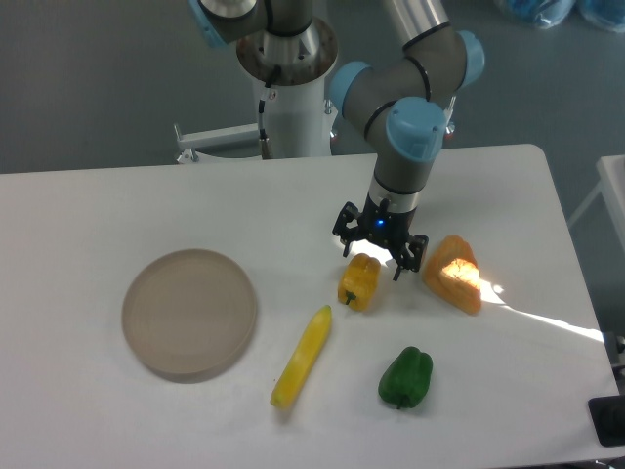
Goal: Pick up the yellow pepper from the table
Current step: 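Lower the gripper around the yellow bell pepper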
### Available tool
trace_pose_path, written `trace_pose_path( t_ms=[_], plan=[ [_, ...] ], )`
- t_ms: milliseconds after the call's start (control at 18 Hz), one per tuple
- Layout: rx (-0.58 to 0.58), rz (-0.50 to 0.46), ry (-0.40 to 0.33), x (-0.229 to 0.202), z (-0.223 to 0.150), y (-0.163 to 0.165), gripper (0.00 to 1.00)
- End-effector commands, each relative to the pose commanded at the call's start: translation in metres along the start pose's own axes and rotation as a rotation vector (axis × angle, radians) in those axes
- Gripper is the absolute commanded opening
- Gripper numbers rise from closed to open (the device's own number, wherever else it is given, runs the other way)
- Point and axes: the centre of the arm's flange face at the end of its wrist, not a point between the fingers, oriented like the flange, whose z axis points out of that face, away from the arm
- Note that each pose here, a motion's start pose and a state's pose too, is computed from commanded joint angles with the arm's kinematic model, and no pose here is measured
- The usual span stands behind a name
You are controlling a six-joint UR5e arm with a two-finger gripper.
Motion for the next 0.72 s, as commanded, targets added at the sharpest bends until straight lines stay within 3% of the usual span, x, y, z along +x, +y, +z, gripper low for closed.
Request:
trace_pose_path(
  t_ms=[722],
  plan=[
    [-0.021,-0.005,0.026,0.006,0.018,0.006,1.00]
  ],
)
